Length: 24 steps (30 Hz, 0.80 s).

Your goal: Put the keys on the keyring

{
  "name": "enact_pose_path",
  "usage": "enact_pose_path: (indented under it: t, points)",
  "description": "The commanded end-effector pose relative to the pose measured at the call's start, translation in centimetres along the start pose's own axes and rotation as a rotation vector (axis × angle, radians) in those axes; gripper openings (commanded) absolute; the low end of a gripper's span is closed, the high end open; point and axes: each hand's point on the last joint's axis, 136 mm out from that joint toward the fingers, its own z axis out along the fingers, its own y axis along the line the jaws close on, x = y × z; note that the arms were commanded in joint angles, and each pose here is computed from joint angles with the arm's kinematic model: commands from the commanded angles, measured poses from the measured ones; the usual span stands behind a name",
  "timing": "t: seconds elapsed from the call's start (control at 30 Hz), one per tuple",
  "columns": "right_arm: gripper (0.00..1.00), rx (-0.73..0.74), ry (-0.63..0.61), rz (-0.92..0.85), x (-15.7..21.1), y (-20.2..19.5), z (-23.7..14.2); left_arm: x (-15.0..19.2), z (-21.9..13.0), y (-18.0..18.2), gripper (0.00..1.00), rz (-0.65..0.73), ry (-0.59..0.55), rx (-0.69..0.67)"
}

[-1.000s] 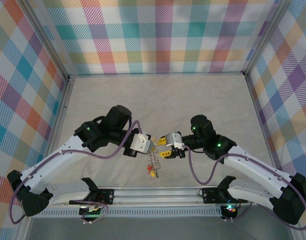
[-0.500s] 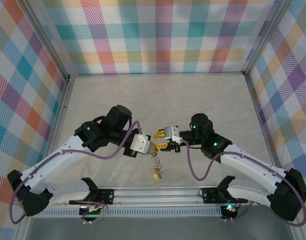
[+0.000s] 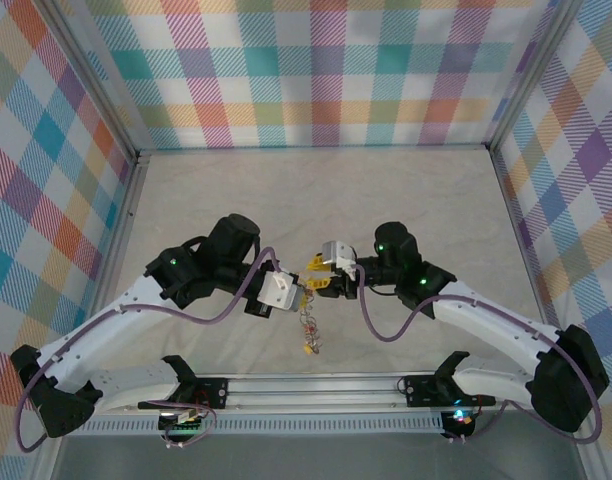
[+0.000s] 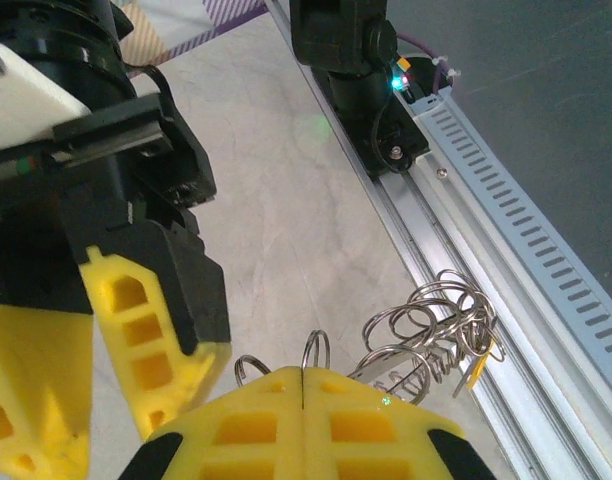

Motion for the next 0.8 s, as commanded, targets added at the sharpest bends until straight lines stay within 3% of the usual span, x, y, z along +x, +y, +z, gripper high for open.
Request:
enact_pose_path:
  t: [0.0,0.13,0.23,0.53,0.77]
  points:
    - [0.35,0.03,-0.031,-0.007,-0.9,-0.3,-1.6,-1.0,-0.3,0.1,0.0,0.021,-0.045,-0.012]
    - [0.36,0.042,-0.001,0.006,-0.8,-0.4,-3.3,-1.0,-0.2,0.3,0.0,0.016,-0.044,-0.011]
    - [0.33,-0.045,0.066,0.003,-0.5,1.4,-3.9,-0.9,0.1,0.4,0.0,0.009,-0.041,-0.002]
    - [0.34,-0.123,-0.028,-0.005,-3.1,3.9,-5.3,-0.5,0.7,1.0,0.0,-0.017,-0.028,0.003]
    - [0.35,-0.213,-0.06,0.038,-4.1,5.0,-4.4,-0.2,1.0,1.7,0.0,-0.059,-0.013,0.003]
